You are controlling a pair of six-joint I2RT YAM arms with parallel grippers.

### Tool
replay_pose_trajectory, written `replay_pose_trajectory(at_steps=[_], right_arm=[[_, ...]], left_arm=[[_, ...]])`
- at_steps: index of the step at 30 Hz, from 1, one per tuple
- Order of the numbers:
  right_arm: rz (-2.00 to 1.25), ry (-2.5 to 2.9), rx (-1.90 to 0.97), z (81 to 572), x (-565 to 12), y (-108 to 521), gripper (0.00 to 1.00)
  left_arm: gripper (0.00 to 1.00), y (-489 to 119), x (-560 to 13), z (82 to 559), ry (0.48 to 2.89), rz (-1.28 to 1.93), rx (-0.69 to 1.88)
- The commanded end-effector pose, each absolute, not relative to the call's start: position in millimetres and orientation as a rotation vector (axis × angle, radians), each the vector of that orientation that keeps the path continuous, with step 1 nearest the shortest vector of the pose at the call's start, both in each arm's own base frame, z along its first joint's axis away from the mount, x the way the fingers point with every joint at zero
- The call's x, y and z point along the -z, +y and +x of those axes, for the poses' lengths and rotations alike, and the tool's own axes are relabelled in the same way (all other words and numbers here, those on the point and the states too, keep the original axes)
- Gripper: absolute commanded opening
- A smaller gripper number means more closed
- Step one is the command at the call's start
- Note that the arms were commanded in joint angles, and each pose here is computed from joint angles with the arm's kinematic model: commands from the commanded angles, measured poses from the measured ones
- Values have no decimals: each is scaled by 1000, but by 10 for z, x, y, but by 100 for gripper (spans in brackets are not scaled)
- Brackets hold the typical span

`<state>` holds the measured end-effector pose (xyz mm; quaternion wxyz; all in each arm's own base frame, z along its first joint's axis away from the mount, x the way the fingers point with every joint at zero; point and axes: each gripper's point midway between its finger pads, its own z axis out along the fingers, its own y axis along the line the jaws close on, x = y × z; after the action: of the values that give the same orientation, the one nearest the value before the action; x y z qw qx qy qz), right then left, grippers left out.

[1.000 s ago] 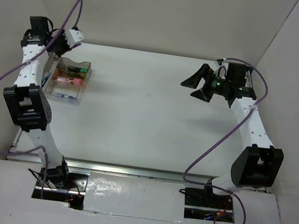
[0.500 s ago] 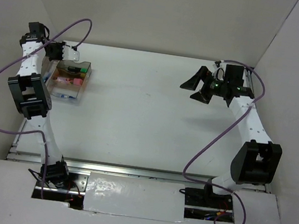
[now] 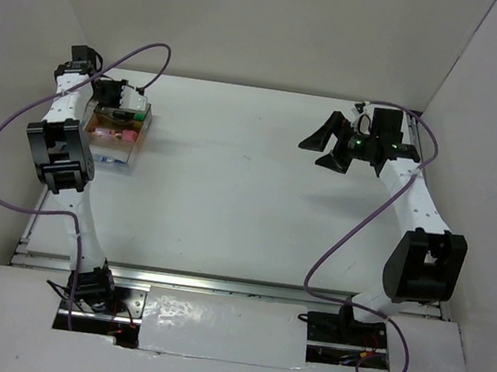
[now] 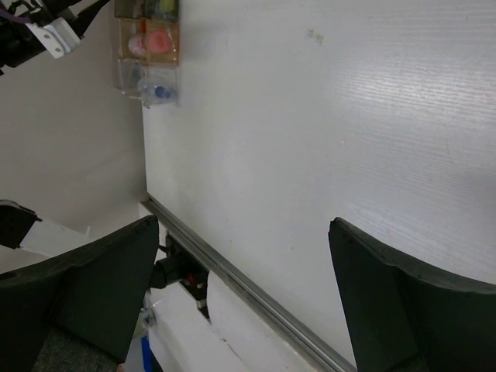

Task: Sort the stationery into containers
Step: Place the stationery in the storage box, then reset both arms

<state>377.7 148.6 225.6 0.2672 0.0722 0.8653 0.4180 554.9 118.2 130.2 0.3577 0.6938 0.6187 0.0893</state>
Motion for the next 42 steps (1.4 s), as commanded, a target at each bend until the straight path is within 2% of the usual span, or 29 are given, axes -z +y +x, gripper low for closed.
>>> replay_pose_trajectory(at_steps=[1,11,13,14,15,18,21,25,27,28,29,30,33,35,36,37,39,42], right_arm=[[166,2329,-1134,3799,-2250,1501,96],[183,2341,-1142,3830,-2206,1472,96],[184,2343,-1144,3834,-2209,1473,96],[184,2343,-1144,3838,-2209,1474,96],[185,2347,-1143,3839,-2194,1467,95],[180,2340,-1147,3824,-2227,1477,94],[165,2328,-1135,3795,-2286,1462,94],[134,2301,-1084,3751,-2413,1380,94],[119,2284,-1030,3746,-2469,1298,94],[98,2300,-987,3723,-2442,1253,94],[73,2294,-944,3739,-2492,1214,94],[36,2306,-857,3759,-2450,1123,95],[81,2354,-666,3754,-2420,767,98],[81,2366,-506,3691,-2341,531,100],[91,2361,-396,3682,-2310,344,100],[89,2347,-348,3611,-2283,270,100],[106,2330,-219,3490,-2198,6,100],[79,2306,-137,3338,-2152,-186,100]], left_arm=[[22,1101,-1237,5574,1580,1791,-202],[35,1170,-1122,5539,1633,1776,-177],[52,1184,-1112,5525,1640,1771,-173],[66,1193,-1133,5529,1644,1759,-178],[74,1206,-1146,5536,1645,1746,-182],[77,1189,-1311,5571,1627,1697,-188],[77,1083,-1771,5635,1572,1592,-191],[77,783,-2916,5524,1512,1287,-145],[82,604,-3397,5540,1472,1139,-160],[88,603,-3757,5393,1550,919,-159],[97,546,-3810,5345,1579,860,-168],[99,338,-3820,5134,1642,870,-142],[99,-6,-3677,4819,1773,842,-44],[99,-146,-3299,4511,1943,770,66],[99,-190,-3266,4357,1993,659,137],[99,-254,-2924,4227,2070,628,238],[99,-263,-2652,4034,2161,416,327],[99,-221,-2557,3812,2187,284,313]])
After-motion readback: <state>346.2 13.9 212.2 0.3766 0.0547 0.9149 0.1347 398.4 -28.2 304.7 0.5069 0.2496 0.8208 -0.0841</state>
